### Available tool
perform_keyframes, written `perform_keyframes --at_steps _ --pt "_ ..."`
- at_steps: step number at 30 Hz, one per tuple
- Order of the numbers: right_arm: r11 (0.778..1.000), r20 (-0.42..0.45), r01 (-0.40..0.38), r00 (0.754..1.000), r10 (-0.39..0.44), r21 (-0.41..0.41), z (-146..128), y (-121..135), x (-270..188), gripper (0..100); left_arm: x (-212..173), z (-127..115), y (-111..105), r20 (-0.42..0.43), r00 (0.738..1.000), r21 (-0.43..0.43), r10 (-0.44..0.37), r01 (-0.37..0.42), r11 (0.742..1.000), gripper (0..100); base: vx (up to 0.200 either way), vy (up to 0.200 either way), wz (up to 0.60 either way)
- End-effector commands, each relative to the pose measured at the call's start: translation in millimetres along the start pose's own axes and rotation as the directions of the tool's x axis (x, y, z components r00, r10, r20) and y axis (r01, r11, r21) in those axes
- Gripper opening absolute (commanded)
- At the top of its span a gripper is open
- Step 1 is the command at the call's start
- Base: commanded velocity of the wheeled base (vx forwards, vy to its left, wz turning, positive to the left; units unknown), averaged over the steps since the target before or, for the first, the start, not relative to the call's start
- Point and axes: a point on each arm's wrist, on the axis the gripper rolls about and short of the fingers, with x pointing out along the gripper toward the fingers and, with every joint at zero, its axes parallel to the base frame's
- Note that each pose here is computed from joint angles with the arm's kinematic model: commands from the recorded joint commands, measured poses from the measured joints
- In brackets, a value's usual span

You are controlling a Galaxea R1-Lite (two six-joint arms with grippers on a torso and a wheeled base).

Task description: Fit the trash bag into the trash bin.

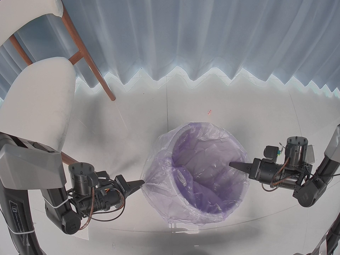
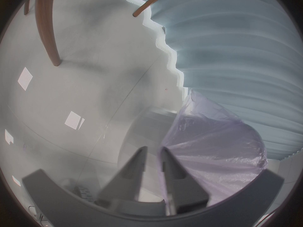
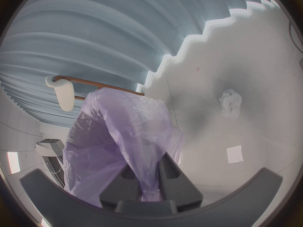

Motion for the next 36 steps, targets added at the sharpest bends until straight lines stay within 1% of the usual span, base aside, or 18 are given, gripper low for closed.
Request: perform_keyframes --at_steps 1,2,5,6,8,9,12,13,16,19,20,22,25,27,31,33,36 --pt "1.0 0.0 0.001 1.0 -0.001 -0.003 0 0 -1 0 -1 4 -2 0.018 1.0 0.003 -0.006 0.006 1.0 100 0.0 0.0 0.0" --pt "1.0 -0.003 0.002 1.0 -0.002 -0.005 -1 0 0 0 -4 8 -3 0.056 0.998 0.003 -0.002 0.001 1.0 100 0.0 0.0 0.0" --pt "1.0 -0.001 0.008 1.0 -0.008 -0.004 -1 -2 0 0 -13 14 -11 0.091 0.996 0.007 -0.02 0.019 1.0 100 0.0 0.0 0.0" --pt "1.0 -0.004 0.013 1.0 -0.013 0.002 -1 -4 0 0 -21 17 -17 0.11 0.993 0.005 -0.037 0.037 0.999 100 0.0 0.0 0.0" --pt "1.0 -0.005 0.016 1.0 -0.016 0.004 -2 -4 0 0 -22 17 -18 0.11 0.993 0.005 -0.038 0.038 0.999 100 0.0 0.0 0.0" --pt "0.999 -0.007 0.03 1.0 -0.03 0.016 -2 -9 2 0 -38 17 -26 0.125 0.991 0.012 -0.058 0.057 0.998 100 0.0 0.0 0.0" --pt "0.998 -0.006 0.052 0.999 -0.051 0.027 -4 -13 6 0 -53 9 -32 0.116 0.991 0.014 -0.064 0.063 0.998 100 0.0 0.0 0.0" --pt "0.996 -0.003 0.081 0.997 -0.081 0.037 -7 -16 9 0 -62 3 -34 0.106 0.992 0.014 -0.064 0.063 0.998 100 0.0 0.0 0.0" --pt "0.987 0.01 0.145 0.989 -0.146 0.069 -14 -20 20 0 -69 -5 -39 0.085 0.993 0.02 -0.077 0.076 0.997 100 0.0 0.0 0.0" --pt "0.978 0.039 0.172 0.983 -0.177 0.114 -17 -17 30 0 -68 -12 -40 0.051 0.996 0.002 -0.079 0.079 0.997 100 0.0 0.0 0.0" --pt "0.972 0.063 0.181 0.979 -0.192 0.151 -17 -13 35 0 -66 -20 -42 0.015 0.996 -0.007 -0.084 0.084 0.996 100 0.0 0.0 0.0" --pt "0.963 0.087 0.192 0.974 -0.211 0.189 -17 -10 41 0 -63 -33 -44 -0.041 0.995 -0.009 -0.086 0.085 0.996 100 0.0 0.0 0.0" --pt "0.954 0.118 0.2 0.966 -0.23 0.225 -14 -9 46 0 -54 -45 -41 -0.102 0.993 0.001 -0.065 0.065 0.998 100 0.0 0.0 0.0" --pt "0.95 0.126 0.193 0.965 -0.228 0.244 -12 -9 48 0 -48 -49 -36 -0.121 0.992 0.005 -0.043 0.044 0.999 100 0.0 0.0 0.0" --pt "0.944 0.139 0.178 0.965 -0.223 0.279 -9 -7 48 0 -34 -49 -29 -0.126 0.992 0.023 -0.015 0.018 1.0 100 0.0 0.0 0.0" --pt "0.943 0.139 0.177 0.965 -0.223 0.282 -9 -7 48 0 -33 -49 -28 -0.127 0.992 0.026 -0.013 0.016 1.0 100 0.0 0.0 0.0" --pt "0.94 0.149 0.166 0.965 -0.218 0.298 -7 -4 46 0 -22 -49 -20 -0.121 0.992 0.048 0.017 -0.011 0.999 100 0.0 0.0 0.0"
